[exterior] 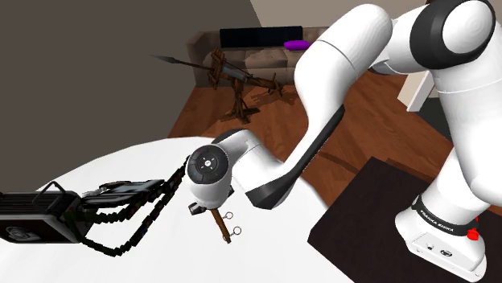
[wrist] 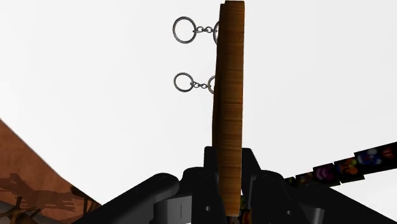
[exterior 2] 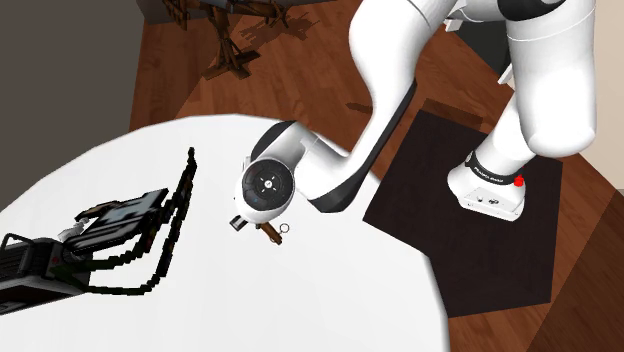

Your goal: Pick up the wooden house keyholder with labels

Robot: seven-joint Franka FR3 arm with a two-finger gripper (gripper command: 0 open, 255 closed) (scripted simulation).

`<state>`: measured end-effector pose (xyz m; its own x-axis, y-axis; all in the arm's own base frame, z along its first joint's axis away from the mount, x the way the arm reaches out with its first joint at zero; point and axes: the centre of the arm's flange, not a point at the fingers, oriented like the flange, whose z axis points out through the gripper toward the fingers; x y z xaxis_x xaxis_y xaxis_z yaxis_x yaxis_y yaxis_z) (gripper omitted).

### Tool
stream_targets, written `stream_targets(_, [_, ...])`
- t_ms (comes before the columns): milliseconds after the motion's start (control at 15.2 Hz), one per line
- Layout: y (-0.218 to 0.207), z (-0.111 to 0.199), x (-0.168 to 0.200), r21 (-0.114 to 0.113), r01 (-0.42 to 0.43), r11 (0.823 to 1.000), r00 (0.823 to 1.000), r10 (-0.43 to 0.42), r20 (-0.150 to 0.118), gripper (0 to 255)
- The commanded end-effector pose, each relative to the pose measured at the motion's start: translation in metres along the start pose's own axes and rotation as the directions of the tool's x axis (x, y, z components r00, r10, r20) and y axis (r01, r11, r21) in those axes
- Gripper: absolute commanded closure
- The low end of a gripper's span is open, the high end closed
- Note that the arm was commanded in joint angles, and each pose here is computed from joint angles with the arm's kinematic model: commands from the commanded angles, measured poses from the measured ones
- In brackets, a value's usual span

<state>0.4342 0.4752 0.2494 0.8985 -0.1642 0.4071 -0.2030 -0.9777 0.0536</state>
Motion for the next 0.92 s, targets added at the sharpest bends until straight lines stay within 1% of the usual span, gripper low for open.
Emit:
stream_targets(0, [0.0, -0.01, 0.004, 0.0, 0.0, 1.0, 1.0, 0.0, 0.0, 255])
stream_targets(726, [0.004, -0.063, 0.028, 0.0, 0.0, 1.0, 1.0, 0.0, 0.0, 255])
stream_targets(858, [0.004, -0.063, 0.028, 0.0, 0.0, 1.0, 1.0, 0.0, 0.0, 255])
